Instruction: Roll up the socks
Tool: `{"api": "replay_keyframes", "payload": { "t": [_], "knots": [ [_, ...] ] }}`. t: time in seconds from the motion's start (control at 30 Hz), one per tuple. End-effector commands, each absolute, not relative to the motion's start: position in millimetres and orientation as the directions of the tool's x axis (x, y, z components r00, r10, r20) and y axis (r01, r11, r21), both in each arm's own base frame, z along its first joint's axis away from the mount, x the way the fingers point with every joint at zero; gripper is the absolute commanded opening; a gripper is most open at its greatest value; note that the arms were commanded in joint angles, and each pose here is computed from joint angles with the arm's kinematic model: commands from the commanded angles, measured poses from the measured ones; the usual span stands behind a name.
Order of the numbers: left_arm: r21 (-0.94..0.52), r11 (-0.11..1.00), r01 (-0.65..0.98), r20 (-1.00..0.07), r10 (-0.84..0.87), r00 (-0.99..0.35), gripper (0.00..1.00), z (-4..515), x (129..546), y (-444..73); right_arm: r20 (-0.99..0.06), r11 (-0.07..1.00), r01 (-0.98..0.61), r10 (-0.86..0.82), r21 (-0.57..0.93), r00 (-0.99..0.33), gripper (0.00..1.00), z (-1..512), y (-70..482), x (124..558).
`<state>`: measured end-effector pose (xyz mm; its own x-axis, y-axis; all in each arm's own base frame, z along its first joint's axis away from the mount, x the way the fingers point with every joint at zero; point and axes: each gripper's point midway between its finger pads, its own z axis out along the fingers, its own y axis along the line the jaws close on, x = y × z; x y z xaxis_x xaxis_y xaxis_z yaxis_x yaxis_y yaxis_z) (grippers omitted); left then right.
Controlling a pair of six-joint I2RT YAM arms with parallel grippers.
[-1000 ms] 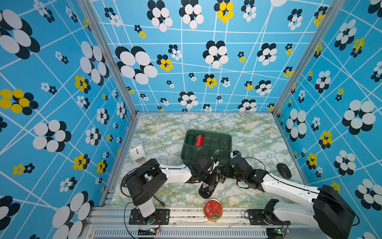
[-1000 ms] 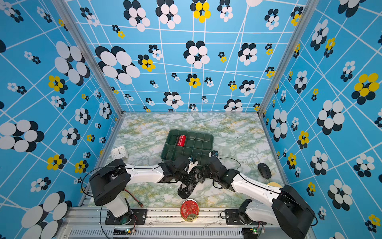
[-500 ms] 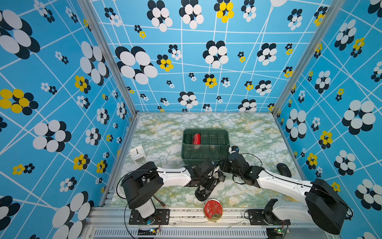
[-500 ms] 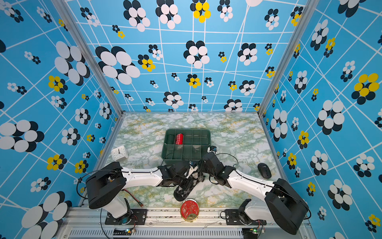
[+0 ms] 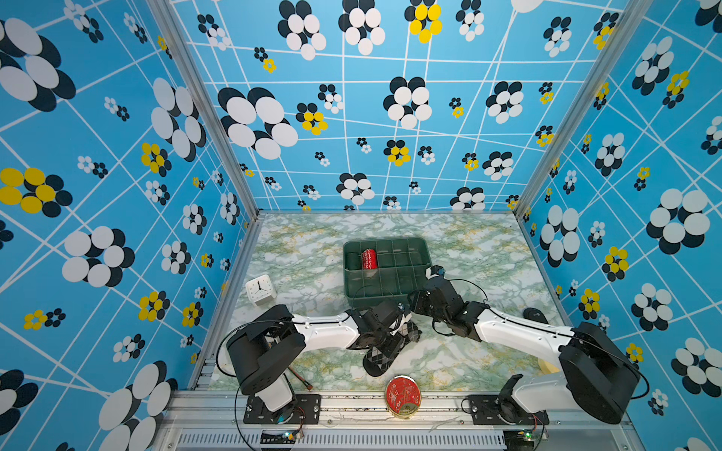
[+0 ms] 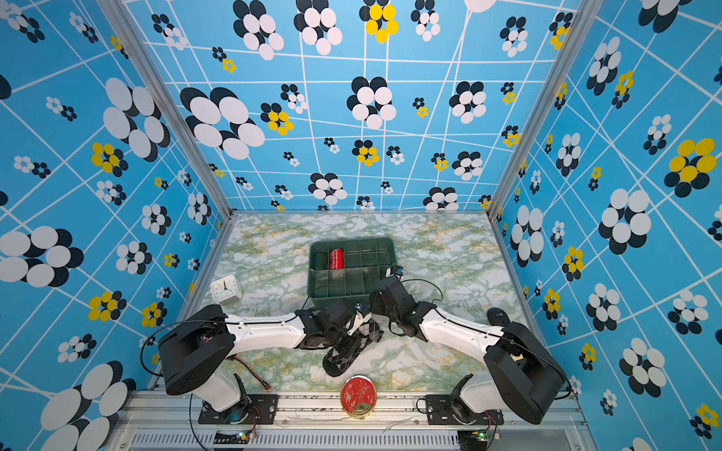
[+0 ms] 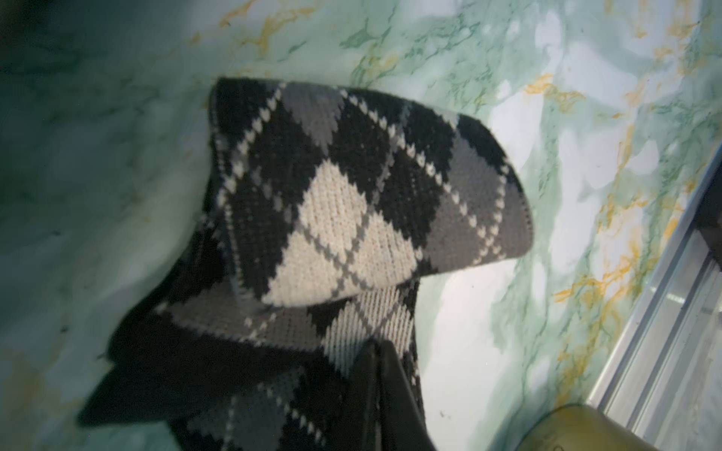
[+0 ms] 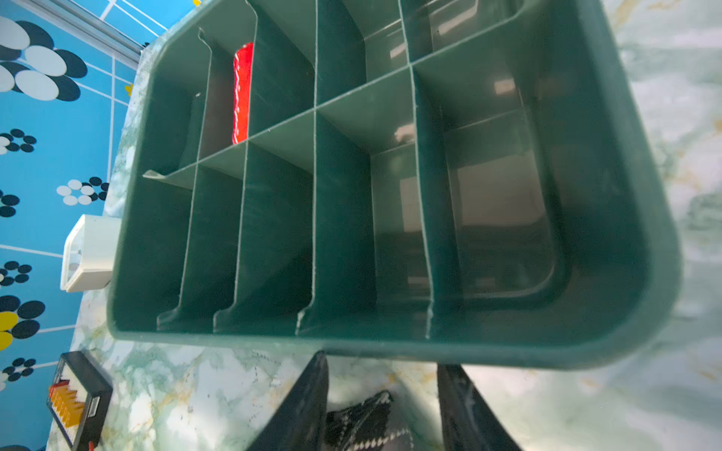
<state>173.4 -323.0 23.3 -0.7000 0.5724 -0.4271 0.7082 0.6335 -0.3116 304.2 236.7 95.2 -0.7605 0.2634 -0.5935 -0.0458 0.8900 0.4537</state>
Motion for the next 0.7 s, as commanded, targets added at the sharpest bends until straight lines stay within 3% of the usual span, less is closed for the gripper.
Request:
{"api": "replay_keyframes", "payload": {
  "t": [0.0,0.43,0.67],
  "knots": [
    [-0.265,0.610,0.746,-0.422,0.622,-0.659,0.09,26,175,-317,-0.613,0.873,-0.076,0.273,0.481,-0.742,0.48,106,249,321],
    [-0.231,0.592,0.772,-0.427,0.652,-0.627,0.09,28,184,-309,-0.566,0.828,-0.079,0.307,0.556,-0.765,0.50,96,264,355],
    [-0.208,0.576,0.791,-0.447,0.663,-0.600,0.10,34,187,-308,-0.551,0.825,-0.045,0.334,0.563,-0.765,0.50,95,233,351]
  ]
}}
